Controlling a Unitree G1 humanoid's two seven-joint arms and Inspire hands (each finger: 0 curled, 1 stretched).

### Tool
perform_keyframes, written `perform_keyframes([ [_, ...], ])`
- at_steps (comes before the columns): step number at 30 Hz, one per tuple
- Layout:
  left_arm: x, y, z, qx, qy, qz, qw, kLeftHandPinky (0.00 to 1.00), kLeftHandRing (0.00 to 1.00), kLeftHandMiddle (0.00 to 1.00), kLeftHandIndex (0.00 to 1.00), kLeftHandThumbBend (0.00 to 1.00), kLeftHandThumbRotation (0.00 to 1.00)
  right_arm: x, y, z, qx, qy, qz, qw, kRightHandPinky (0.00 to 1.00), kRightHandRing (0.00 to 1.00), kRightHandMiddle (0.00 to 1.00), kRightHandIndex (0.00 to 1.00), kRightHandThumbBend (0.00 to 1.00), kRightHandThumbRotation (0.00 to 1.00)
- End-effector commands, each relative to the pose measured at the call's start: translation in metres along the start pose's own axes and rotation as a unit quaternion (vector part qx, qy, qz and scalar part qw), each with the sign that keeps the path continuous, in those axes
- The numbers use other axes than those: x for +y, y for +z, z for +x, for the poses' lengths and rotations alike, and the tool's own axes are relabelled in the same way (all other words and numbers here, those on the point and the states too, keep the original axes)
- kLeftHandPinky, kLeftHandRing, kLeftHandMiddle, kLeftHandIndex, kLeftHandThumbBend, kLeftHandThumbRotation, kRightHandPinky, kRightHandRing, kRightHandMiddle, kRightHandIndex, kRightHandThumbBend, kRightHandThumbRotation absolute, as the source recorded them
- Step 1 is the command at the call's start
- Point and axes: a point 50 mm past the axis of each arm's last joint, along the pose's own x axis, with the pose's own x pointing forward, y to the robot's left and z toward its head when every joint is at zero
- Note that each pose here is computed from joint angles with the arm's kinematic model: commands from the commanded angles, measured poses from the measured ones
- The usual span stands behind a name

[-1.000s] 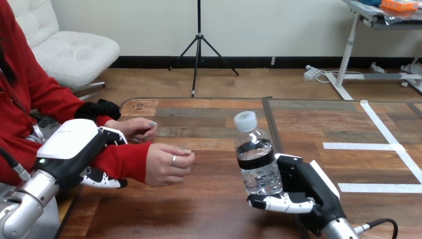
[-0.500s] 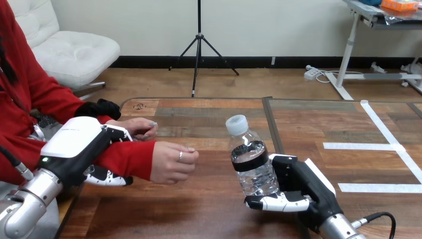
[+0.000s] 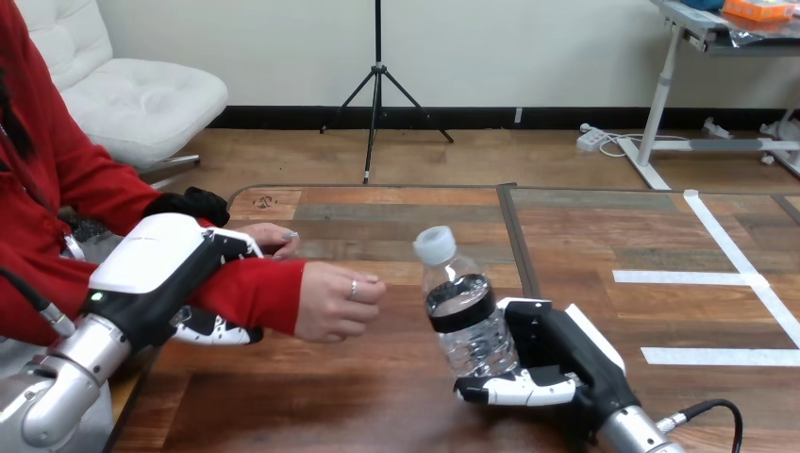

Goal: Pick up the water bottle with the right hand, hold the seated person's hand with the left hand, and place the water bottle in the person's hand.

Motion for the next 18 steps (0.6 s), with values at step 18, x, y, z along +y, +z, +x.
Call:
perform_keyframes([
  [18, 0.0191, 0.0428, 0.041, -0.109, 0.09, -0.043, 0.989, 0.35, 0.41, 0.48, 0.5, 0.7, 0.05, -0.0066, 0.0371, 0.0358, -0.076, 0.011, -0.042, 0.9962, 0.15, 0.2, 0.32, 0.38, 0.89, 0.0],
])
